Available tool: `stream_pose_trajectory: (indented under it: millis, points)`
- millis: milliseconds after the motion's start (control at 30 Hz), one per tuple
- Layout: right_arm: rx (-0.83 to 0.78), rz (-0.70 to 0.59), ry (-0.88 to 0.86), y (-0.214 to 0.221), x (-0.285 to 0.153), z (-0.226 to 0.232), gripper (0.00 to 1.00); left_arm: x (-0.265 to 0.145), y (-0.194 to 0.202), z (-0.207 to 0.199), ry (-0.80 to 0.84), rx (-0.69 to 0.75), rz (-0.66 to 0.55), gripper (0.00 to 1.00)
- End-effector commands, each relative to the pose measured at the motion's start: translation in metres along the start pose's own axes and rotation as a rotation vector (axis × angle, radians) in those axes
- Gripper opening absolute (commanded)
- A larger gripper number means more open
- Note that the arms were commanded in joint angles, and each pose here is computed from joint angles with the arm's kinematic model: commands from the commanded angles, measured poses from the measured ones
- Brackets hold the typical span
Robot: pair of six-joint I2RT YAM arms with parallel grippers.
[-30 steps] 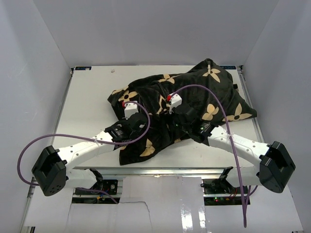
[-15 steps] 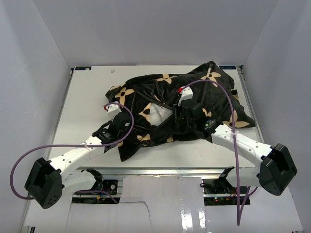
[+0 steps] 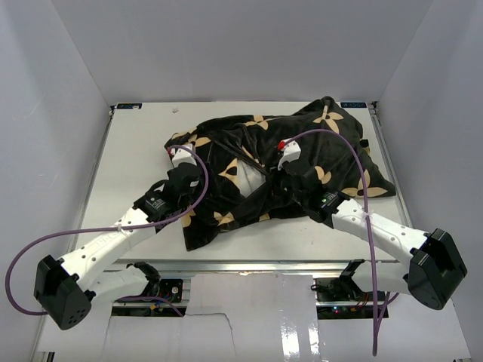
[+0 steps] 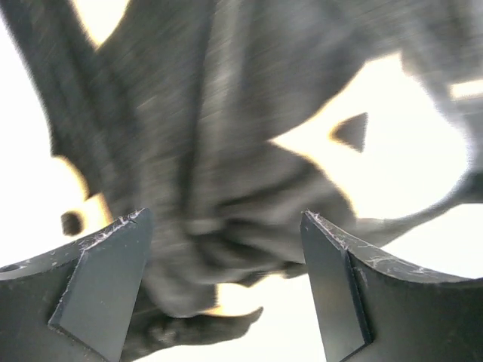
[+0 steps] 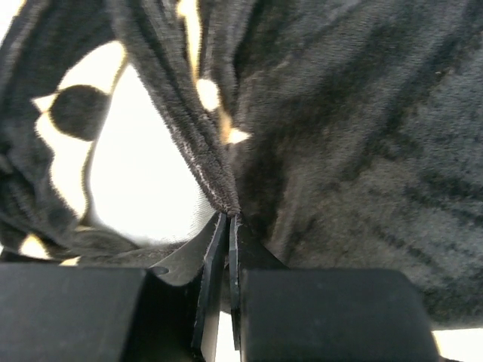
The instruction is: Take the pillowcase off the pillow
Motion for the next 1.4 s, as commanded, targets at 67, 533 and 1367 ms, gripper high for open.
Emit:
stream_pose_trajectory:
  millis: [67, 533, 1367]
  points:
    - [0.025, -0.088, -0.044, -0.018, -0.007, 0.011, 0.08, -0.018, -0.014, -0.048, 0.116, 0.069, 0.017, 0.9]
    - [0.023, -0.069, -0.083, 0.002, -0.011, 0.019, 0.08, 0.037, 0.02, -0.051, -0.084, 0.149, 0.044, 0.84]
    - [-0.018, 0.038, 0.154, 0.007, 0.035, 0.006, 0.17, 0.006, -0.002, -0.05, -0.007, 0.112, 0.005, 0.0]
Point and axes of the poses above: each gripper's point midway between its finger pads, its own x axis out along the fingers, its own z axis along the line the jaws close on, y = z × x, the point moved 4 cm from there along -x, back along the fingers, and after that the axes turned 14 degrees about -x, right-handed, at the moved point
